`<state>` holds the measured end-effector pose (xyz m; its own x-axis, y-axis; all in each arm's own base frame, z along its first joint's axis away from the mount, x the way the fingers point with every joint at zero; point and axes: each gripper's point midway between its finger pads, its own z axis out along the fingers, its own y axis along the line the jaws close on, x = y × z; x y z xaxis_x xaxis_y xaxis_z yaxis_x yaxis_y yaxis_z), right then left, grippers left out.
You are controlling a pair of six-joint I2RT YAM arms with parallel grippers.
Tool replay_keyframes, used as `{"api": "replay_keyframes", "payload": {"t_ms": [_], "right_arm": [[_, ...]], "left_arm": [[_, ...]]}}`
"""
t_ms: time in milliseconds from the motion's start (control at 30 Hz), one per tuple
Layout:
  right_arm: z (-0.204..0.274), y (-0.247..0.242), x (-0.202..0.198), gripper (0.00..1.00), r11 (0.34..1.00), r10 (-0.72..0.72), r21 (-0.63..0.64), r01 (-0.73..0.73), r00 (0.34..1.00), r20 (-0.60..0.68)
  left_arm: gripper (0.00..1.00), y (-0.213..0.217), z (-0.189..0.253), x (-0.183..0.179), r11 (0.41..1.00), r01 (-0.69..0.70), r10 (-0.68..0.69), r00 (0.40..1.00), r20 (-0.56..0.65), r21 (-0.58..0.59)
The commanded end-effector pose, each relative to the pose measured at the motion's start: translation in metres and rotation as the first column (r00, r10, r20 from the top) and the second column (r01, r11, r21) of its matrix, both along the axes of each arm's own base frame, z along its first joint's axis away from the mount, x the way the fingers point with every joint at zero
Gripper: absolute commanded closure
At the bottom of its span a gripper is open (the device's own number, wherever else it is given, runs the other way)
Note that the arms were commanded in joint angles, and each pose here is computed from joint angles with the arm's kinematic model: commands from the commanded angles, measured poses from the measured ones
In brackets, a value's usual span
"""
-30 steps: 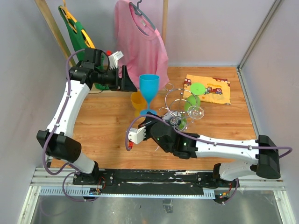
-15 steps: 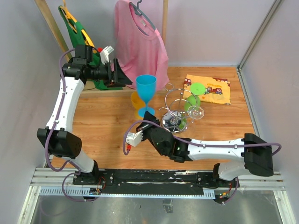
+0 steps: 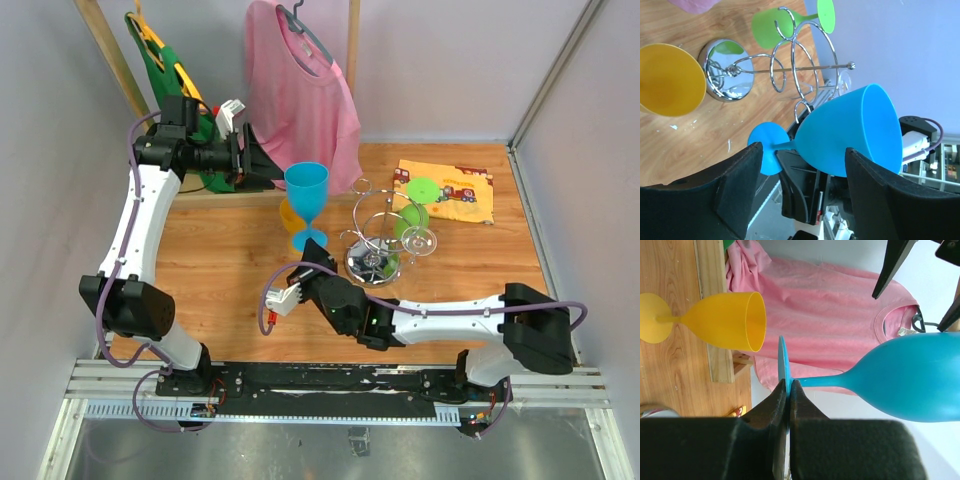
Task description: Take the wine glass off the wine glass rack
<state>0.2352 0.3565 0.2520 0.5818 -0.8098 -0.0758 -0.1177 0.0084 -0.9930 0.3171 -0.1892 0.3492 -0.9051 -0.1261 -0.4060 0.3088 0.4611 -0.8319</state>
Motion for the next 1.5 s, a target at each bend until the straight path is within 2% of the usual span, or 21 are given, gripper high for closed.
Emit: {"api": "replay_keyframes", "payload": {"t_ms": [0,233,333,533,767,967,1267,1467], "right_arm": [[0.002,0.002,0.000,0.99,0.999,-0.018,0.034,0.017,0.999,0.039],[-0.006,0.002,0.004,0.99,0.997,-0.060,0.043,0.058,0.997,0.045],[-0.010,0.002,0.004,0.99,0.998,-0.060,0.034,0.058,0.997,0.047],[-0.015,0.006,0.005,0.99,0.999,-0.048,0.009,0.048,0.997,0.068],[-0.018,0.013,0.007,0.99,0.999,-0.052,-0.009,0.054,0.994,0.091],[-0.014,0.015,0.009,0.99,0.998,-0.067,-0.005,0.068,0.992,0.104],[-0.010,0.012,0.009,0.99,0.997,-0.077,-0.001,0.077,0.990,0.116],[-0.017,0.013,0.009,0.99,0.997,-0.074,-0.020,0.077,0.988,0.139]], "left_arm": [[0.29,0.002,0.024,-0.008,0.998,0.001,-0.001,1.000,-0.008,-0.065],[0.29,0.024,0.043,0.012,0.994,-0.074,0.076,0.997,0.020,-0.083],[0.29,0.023,0.045,0.010,0.993,-0.064,0.066,0.998,0.014,-0.096],[0.33,0.020,0.028,0.002,0.992,-0.040,0.031,0.997,-0.071,-0.123],[0.35,0.013,0.030,-0.001,0.992,-0.008,0.000,0.998,-0.065,-0.129],[0.35,-0.001,0.022,-0.010,0.999,0.012,-0.014,0.999,-0.029,-0.040],[0.37,0.015,-0.017,-0.015,0.990,-0.052,0.058,0.997,-0.045,0.128],[0.37,0.017,-0.018,-0.016,0.988,-0.057,0.064,0.997,-0.043,0.143]]}}
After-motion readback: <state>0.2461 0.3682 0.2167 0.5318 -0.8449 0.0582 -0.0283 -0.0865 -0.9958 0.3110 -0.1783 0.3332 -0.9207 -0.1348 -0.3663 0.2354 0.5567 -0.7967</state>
